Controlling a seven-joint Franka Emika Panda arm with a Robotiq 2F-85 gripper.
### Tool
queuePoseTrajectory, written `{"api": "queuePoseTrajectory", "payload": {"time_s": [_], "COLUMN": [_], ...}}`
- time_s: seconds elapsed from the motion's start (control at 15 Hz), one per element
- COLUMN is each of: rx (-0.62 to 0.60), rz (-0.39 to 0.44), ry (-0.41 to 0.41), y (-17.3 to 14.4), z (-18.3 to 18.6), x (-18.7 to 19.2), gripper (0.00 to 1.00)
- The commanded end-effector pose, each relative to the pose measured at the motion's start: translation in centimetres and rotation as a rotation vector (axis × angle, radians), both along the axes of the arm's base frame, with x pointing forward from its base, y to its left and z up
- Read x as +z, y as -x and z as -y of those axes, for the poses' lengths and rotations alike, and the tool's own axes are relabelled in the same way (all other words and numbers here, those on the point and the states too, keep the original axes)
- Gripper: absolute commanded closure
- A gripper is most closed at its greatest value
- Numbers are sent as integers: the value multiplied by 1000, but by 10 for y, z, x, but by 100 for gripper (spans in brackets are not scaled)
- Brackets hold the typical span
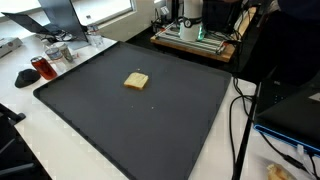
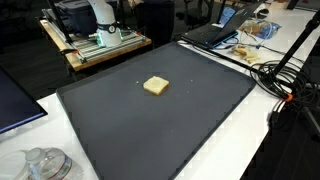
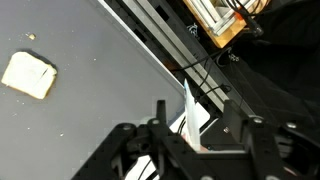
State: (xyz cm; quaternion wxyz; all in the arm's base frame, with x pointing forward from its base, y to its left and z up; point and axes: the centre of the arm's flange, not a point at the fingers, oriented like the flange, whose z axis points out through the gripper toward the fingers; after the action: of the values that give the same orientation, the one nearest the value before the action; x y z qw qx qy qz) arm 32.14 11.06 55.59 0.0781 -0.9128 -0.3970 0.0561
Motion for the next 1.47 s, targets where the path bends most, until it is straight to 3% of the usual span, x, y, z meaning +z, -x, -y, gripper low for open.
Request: {"api": "queuePoseTrajectory", "payload": {"time_s": [0.0, 0.07, 0.33, 0.47, 1.4], "rx": [9, 11, 12, 12, 13], "rz": [-1, -3, 1, 2, 25], "ry": [3, 4, 6, 6, -8], "y": [-5, -5, -5, -5, 0], "z": [0, -1, -2, -1, 2], "x": [6, 7, 8, 8, 7], "gripper": [60, 60, 89, 99, 99]}}
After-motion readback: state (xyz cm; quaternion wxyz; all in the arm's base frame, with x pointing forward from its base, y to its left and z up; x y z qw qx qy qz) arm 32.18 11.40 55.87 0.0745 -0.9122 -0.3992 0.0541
